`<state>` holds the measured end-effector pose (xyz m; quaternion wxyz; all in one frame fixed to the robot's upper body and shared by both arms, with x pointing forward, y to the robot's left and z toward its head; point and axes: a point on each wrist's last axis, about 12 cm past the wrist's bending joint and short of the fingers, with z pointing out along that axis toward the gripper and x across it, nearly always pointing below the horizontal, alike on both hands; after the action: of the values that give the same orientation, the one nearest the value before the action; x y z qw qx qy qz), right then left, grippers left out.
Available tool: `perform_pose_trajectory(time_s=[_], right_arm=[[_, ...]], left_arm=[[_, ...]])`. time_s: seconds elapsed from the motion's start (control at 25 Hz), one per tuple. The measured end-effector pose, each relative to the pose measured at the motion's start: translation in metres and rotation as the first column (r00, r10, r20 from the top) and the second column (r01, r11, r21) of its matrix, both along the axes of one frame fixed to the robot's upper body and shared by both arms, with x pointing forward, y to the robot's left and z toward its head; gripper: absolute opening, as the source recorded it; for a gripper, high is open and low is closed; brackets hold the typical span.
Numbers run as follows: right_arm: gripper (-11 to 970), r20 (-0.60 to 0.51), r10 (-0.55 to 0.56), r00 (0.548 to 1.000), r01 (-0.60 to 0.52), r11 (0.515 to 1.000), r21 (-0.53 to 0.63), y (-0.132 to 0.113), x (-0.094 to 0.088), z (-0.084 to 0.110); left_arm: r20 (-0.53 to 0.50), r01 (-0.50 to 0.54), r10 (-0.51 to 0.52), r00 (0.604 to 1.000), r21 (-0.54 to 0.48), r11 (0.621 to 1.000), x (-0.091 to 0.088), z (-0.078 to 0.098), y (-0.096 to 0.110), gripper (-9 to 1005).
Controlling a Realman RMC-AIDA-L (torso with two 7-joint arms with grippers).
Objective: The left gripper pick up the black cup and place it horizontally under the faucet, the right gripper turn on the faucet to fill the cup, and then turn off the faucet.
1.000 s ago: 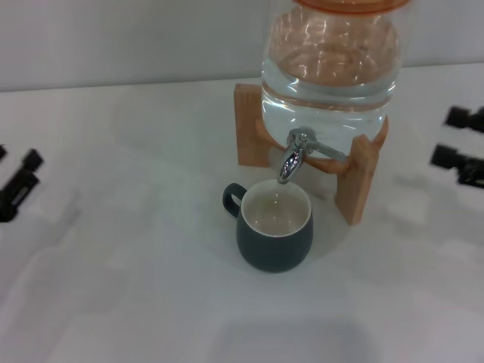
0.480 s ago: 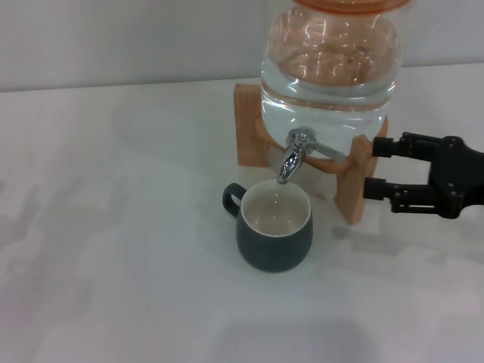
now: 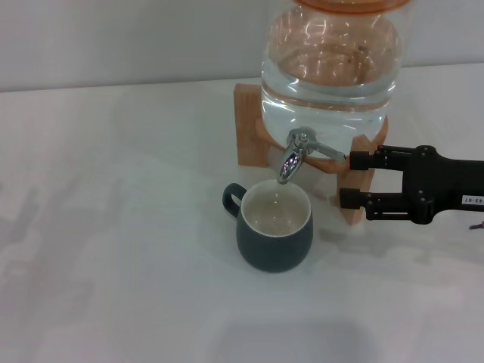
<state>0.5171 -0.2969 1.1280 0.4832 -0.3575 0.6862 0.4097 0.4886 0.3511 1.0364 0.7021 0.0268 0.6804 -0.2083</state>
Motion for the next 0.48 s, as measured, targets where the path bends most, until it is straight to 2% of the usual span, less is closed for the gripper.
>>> perform_pose_trajectory(time_s=[0.48], right_arm=[[777,-0.017,0.046,0.999,-0.046,0.999,-0.007,0.013,0.002,-0.001]], left_arm=[[-0.003,0.002,-0.003,1.0,-0.005,1.0,-0.003,-0.002,-0.001,646]])
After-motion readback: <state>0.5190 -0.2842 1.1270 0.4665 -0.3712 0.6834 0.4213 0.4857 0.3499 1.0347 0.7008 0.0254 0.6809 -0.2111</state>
